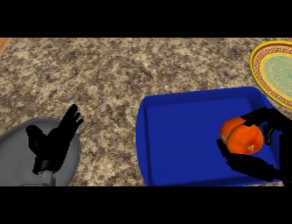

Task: Pick the squash from the tray and place it in the plate

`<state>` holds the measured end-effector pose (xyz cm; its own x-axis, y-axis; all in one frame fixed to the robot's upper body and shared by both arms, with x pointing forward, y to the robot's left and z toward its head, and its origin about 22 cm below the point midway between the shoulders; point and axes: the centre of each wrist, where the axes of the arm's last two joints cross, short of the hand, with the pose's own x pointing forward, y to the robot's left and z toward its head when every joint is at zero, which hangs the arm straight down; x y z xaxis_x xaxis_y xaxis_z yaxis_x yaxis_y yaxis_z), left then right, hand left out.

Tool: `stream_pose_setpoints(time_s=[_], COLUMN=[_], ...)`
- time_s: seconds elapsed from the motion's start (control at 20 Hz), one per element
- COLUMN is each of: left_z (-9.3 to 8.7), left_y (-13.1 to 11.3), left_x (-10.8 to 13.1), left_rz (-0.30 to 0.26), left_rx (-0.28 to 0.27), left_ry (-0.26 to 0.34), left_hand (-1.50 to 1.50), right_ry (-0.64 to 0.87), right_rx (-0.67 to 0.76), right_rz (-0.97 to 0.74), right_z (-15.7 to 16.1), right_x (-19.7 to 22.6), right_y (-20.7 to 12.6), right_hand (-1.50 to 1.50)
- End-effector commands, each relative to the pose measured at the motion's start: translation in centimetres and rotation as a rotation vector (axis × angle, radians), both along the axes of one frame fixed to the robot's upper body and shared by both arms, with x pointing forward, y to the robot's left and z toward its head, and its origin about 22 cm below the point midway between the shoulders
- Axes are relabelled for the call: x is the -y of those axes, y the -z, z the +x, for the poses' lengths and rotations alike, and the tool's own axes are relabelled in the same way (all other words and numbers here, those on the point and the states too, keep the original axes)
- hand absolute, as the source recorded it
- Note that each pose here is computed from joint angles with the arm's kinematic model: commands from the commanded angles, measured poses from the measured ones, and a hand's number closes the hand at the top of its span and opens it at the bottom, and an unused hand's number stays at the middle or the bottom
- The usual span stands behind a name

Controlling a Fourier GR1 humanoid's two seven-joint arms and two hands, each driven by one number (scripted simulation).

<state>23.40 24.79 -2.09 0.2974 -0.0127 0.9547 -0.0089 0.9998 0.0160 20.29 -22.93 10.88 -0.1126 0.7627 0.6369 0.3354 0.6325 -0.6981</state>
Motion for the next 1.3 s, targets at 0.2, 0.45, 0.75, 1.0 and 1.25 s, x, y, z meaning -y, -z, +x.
stream_pose_setpoints(time_s=[0.2,0.45,0.75,1.0,1.25], left_z=[-0.9,0.4,-0.7,0.8,1.4], left_y=[0.9,0.7,1.2,1.4,0.7], left_x=[1.5,1.4,1.0,0.5,2.9], left_rz=[-0.009,0.0,-0.015,-0.009,-0.014], left_rx=[-0.076,-0.071,-0.061,-0.063,-0.043], left_ry=[0.011,0.025,0.047,0.064,0.061], left_hand=[0.0,0.0,0.0,0.0,0.0], right_ry=[0.14,0.227,0.36,0.356,0.36], right_rx=[0.125,0.162,0.196,0.226,0.221], right_rz=[0.265,0.188,0.164,0.167,0.167], right_z=[3.0,6.6,9.8,12.2,12.8], right_x=[7.9,12.7,18.2,22.4,25.8], right_y=[-0.2,2.4,4.4,2.7,1.8], right_hand=[1.5,1.5,1.5,1.5,1.5])
